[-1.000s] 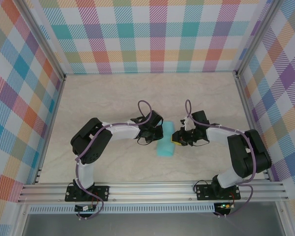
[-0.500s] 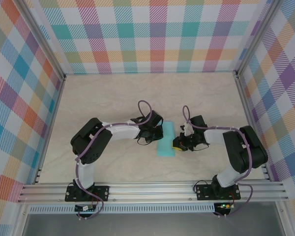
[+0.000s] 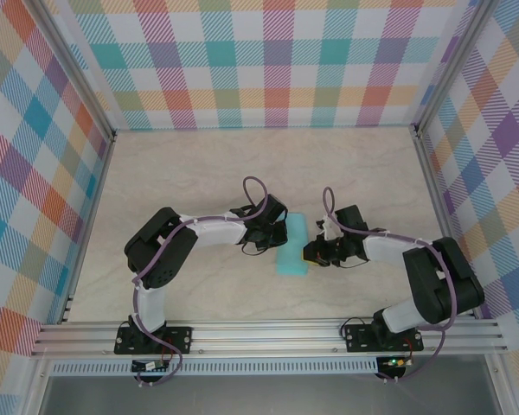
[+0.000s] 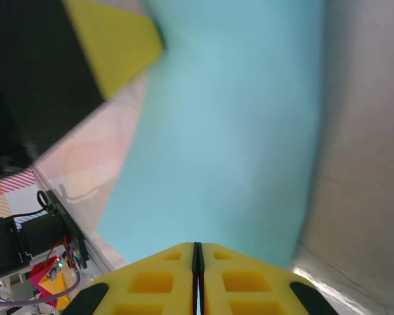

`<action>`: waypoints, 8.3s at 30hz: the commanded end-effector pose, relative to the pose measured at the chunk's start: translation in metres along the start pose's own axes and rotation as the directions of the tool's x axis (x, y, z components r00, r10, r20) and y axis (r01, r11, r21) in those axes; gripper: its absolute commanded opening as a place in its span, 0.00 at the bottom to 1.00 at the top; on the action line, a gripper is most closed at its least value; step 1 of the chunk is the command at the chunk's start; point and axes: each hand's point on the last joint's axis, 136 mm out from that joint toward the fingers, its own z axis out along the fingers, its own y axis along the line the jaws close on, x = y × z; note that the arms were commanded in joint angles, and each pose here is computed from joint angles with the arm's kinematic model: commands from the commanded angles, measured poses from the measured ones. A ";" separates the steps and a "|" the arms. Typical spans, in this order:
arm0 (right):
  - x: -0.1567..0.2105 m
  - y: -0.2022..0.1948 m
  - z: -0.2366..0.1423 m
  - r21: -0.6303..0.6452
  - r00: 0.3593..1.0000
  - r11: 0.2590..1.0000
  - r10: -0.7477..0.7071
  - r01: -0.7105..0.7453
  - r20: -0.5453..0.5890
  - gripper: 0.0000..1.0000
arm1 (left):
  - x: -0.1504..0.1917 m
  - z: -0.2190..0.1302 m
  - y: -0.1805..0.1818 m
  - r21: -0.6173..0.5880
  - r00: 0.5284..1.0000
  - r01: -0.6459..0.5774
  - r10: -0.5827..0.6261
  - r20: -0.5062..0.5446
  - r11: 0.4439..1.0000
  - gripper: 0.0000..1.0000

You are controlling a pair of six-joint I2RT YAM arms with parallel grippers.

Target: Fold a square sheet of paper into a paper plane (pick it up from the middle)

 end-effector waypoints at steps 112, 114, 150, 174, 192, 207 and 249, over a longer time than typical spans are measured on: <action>-0.106 0.020 -0.009 0.019 0.993 0.999 -0.036 0.034 0.108 0.07 | 0.025 -0.001 0.042 -0.172 0.997 -0.033 0.020 -0.076 0.985 0.00; -0.108 0.014 -0.006 0.026 0.995 0.999 -0.024 0.022 0.100 0.07 | 0.025 -0.001 0.042 -0.173 0.997 -0.031 0.018 -0.078 0.984 0.00; -0.139 -0.018 0.014 0.125 0.997 0.991 0.035 -0.044 0.070 0.05 | 0.025 -0.002 0.044 -0.183 0.997 -0.035 0.021 -0.079 0.982 0.00; -0.144 -0.042 0.016 0.173 0.995 0.982 0.062 -0.074 0.074 0.05 | 0.026 -0.001 0.043 -0.178 0.997 -0.035 0.021 -0.080 0.983 0.00; -0.079 0.040 -0.035 -0.041 0.991 0.999 0.033 -0.028 0.127 0.07 | 0.024 -0.001 0.040 -0.168 0.997 -0.035 0.023 -0.076 0.985 0.00; 0.021 -0.002 0.011 0.069 0.991 0.993 0.103 -0.098 -0.083 0.10 | 0.026 0.002 0.035 -0.153 0.996 -0.038 0.025 -0.086 0.987 0.00; -0.001 0.013 -0.018 0.137 0.999 0.990 0.013 -0.020 0.050 0.32 | 0.030 -0.044 -0.019 0.164 0.998 -0.021 0.030 -0.052 0.986 0.50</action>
